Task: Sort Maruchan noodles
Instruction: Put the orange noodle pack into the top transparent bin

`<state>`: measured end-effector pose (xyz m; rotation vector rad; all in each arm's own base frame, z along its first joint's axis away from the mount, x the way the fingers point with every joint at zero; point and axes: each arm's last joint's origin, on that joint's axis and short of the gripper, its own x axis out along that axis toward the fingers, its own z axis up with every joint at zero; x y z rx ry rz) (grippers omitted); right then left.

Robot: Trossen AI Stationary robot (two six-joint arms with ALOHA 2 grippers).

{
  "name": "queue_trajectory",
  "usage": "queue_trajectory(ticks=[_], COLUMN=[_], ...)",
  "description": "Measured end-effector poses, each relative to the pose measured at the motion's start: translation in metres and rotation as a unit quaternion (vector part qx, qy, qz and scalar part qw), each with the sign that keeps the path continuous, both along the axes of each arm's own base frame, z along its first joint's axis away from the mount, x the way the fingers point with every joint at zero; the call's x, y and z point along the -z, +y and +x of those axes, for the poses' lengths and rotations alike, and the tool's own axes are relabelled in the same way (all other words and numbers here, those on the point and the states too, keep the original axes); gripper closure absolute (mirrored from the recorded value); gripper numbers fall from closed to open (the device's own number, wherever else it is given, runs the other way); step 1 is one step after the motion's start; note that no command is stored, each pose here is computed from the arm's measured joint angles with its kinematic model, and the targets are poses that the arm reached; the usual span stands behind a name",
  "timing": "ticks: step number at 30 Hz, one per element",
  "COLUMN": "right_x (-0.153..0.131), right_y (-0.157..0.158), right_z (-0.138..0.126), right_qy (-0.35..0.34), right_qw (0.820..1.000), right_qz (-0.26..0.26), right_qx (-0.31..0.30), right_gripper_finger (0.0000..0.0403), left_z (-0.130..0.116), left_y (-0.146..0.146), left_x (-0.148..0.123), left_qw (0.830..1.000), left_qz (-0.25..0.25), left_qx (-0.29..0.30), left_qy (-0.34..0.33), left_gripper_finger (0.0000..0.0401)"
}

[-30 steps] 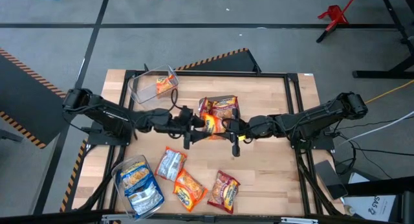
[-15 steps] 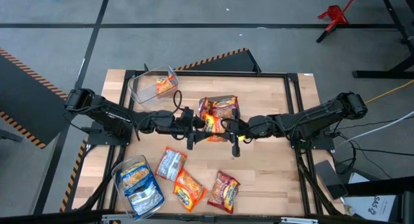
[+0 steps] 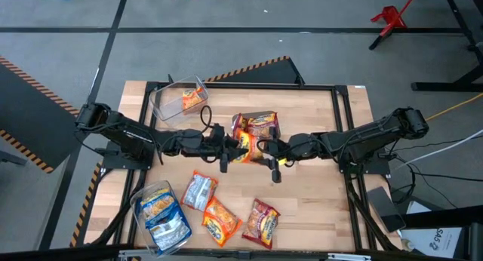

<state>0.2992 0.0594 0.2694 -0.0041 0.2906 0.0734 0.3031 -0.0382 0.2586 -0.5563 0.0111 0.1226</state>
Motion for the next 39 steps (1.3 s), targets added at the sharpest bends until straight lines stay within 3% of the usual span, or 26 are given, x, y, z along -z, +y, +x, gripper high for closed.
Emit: queue_trajectory(ticks=[5, 9, 19, 30, 39], right_x=[0.004, 0.009, 0.014, 0.02, 0.022], right_y=[0.0, -0.001, -0.005, -0.005, -0.006], right_z=[-0.001, -0.003, -0.006, -0.009, -0.01], right_qy=[0.021, 0.052, 0.077, 0.107, 0.121], right_qw=[1.0, 0.999, 0.995, 0.991, 0.99], right_qz=[-0.004, -0.014, -0.038, -0.04, -0.038], right_qx=[-0.004, 0.007, 0.058, 0.064, 0.065], right_gripper_finger=[0.0237, 0.0209, 0.0196, 0.0196, 0.0196], left_z=[0.0, -0.005, -0.018, -0.059, -0.119], left_y=[0.001, 0.004, 0.012, 0.033, 0.076], left_x=[0.001, 0.004, -0.004, -0.023, -0.018], left_qw=[1.0, 0.997, 0.984, 0.918, 0.857], left_qz=[0.002, 0.013, 0.039, 0.08, 0.027], left_qx=[-0.017, -0.063, -0.158, -0.373, -0.47], left_qy=[0.008, 0.042, 0.067, 0.109, 0.209], left_gripper_finger=[0.0286, 0.0298, 0.032, 0.0323, 0.0323])
